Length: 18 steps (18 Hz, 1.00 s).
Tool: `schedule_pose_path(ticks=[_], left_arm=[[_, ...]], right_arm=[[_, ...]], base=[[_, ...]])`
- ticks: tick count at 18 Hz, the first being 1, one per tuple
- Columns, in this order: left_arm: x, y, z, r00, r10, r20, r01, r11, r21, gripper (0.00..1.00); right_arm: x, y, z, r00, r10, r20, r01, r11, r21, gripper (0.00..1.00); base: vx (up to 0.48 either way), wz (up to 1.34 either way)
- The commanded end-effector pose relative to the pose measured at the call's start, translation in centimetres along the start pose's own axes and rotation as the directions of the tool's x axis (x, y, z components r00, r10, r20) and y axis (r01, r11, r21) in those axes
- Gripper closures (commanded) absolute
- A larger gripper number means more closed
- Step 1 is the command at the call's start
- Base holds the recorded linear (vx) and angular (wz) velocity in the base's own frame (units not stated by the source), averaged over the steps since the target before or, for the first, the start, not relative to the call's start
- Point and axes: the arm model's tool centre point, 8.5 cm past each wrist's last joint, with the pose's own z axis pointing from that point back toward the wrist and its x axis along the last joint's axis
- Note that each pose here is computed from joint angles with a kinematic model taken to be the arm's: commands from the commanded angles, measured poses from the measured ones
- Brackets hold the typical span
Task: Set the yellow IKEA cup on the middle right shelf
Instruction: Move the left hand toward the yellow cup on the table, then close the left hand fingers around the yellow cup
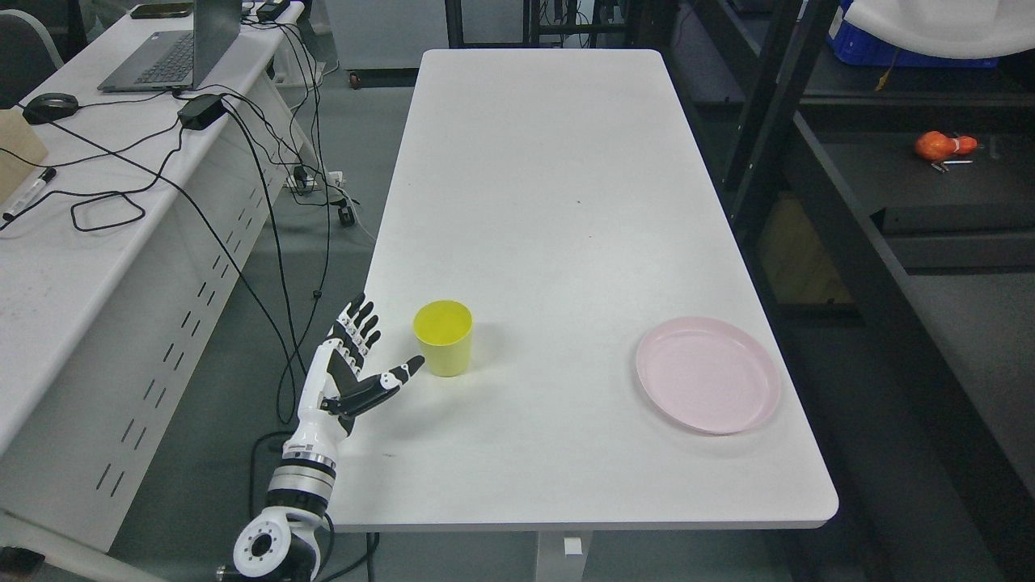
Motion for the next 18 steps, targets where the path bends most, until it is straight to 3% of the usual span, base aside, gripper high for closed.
schedule_pose_path(ticks=[1, 6, 18], left_arm=[[-3.3, -0.2, -2.2, 0.994, -0.014, -0.107, 0.009, 0.999, -0.047, 0.01], [-3.2, -1.2, -4.2, 0.993, -0.021, -0.119, 0.012, 0.997, -0.081, 0.01], [-5.2, -6.6, -4.3, 0.983, -0.036, -0.182, -0.015, 0.962, -0.271, 0.01]], right_arm=[[-0.9, -1.0, -0.1, 1.0, -0.004, -0.015, 0.003, 1.0, -0.013, 0.01], [-0.9, -1.0, -0.1, 1.0, -0.004, -0.015, 0.003, 1.0, -0.013, 0.01], [-0.9, -1.0, -0.1, 1.0, -0.004, -0.015, 0.003, 1.0, -0.013, 0.01]], base=[[0.0, 0.0], [0.0, 0.0], [0.0, 0.0]])
